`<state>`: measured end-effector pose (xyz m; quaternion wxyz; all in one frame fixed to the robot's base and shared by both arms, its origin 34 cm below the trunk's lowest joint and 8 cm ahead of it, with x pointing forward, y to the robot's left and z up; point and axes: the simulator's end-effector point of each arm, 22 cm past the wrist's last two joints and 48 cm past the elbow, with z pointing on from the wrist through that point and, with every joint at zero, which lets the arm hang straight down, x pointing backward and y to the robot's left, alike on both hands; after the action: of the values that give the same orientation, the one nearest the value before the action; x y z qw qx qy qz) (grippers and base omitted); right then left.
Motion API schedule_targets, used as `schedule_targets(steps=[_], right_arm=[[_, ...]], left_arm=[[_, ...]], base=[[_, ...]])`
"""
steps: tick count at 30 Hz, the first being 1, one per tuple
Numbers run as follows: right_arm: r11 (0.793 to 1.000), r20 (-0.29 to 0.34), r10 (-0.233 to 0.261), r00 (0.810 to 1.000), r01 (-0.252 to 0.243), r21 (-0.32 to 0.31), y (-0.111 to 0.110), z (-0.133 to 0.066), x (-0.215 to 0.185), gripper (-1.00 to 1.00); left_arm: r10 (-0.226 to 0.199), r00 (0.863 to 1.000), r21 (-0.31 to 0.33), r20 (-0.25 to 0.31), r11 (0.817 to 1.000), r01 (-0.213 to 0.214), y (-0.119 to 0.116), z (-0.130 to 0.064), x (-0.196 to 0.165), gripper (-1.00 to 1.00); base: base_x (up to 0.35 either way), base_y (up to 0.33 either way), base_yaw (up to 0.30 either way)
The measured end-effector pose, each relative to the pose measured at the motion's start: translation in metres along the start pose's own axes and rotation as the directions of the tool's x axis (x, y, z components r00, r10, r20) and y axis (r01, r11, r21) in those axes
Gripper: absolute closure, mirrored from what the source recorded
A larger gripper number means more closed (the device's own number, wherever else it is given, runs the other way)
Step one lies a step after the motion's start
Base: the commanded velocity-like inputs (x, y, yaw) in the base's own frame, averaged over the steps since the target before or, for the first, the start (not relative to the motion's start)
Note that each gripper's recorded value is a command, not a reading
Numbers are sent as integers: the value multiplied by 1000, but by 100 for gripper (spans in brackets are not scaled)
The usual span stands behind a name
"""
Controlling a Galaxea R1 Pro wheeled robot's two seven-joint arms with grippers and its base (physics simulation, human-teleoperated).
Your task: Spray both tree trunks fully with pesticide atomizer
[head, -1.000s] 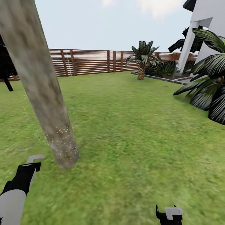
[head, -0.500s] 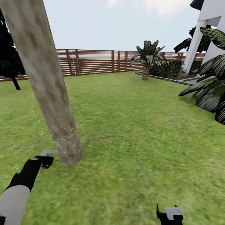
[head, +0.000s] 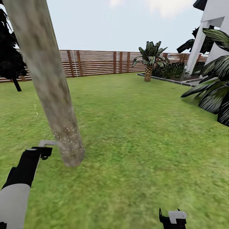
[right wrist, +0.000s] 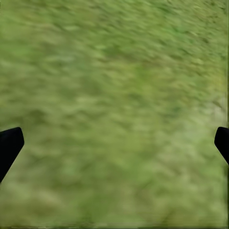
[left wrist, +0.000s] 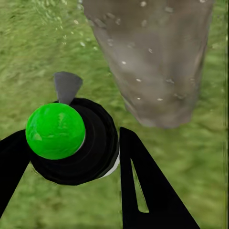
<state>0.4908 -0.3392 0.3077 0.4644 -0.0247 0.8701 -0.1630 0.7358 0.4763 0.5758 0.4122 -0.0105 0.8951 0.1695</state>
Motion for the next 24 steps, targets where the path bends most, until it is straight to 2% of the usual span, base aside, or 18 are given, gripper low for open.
schedule_targets(steps=[2, 4, 6, 10, 12, 14, 15, 18, 19, 22, 24], right_arm=[[1000, 0, 0, 1000, 0, 0, 0, 0, 0, -100], [1000, 0, 0, 1000, 0, 1, 0, 0, 0, -100], [1000, 0, 0, 1000, 0, 0, 0, 0, 0, -100], [1000, 0, 0, 1000, 0, 0, 0, 0, 0, -100], [1000, 0, 0, 1000, 0, 0, 0, 0, 0, -100], [1000, 0, 0, 1000, 0, 0, 0, 0, 0, -100], [1000, 0, 0, 1000, 0, 0, 0, 0, 0, -100], [1000, 0, 0, 1000, 0, 1, 0, 0, 0, -100], [1000, 0, 0, 1000, 0, 0, 0, 0, 0, -100], [1000, 0, 0, 1000, 0, 0, 0, 0, 0, -100], [1000, 0, 0, 1000, 0, 0, 0, 0, 0, -100]], left_arm=[[-9, 1000, 27, 2, 1000, 9, -16, 0, -1, 100], [-5, 1000, 70, 0, 998, 5, -47, -2, -5, 100], [9, 1000, 77, -11, 997, -8, -54, -4, -16, 100], [4, 1000, 49, -14, 999, -3, -36, -8, -52, 100], [8, 1000, 30, -23, 1000, -7, -20, -8, -52, 100], [15, 999, 17, -43, 1000, -14, 7, -8, -48, 100], [24, 998, 44, -62, 999, -21, 1, -8, -44, 100], [137, 982, 118, -127, 985, -123, -44, -15, -38, 100], [148, 980, 115, -133, 984, -133, -46, -16, -41, 100], [142, 981, 101, -135, 986, -129, -37, -18, -52, 100], [140, 979, 76, -144, 989, -131, -15, -17, -51, 100]], base=[[-23, 0, 0], [-4, 0, 0], [-1, 0, 0], [0, 0, 0], [0, 0, 0], [0, 0, 0], [0, 0, 0], [0, 0, 0], [0, 0, 0], [0, 0, 0], [0, 0, 0]])
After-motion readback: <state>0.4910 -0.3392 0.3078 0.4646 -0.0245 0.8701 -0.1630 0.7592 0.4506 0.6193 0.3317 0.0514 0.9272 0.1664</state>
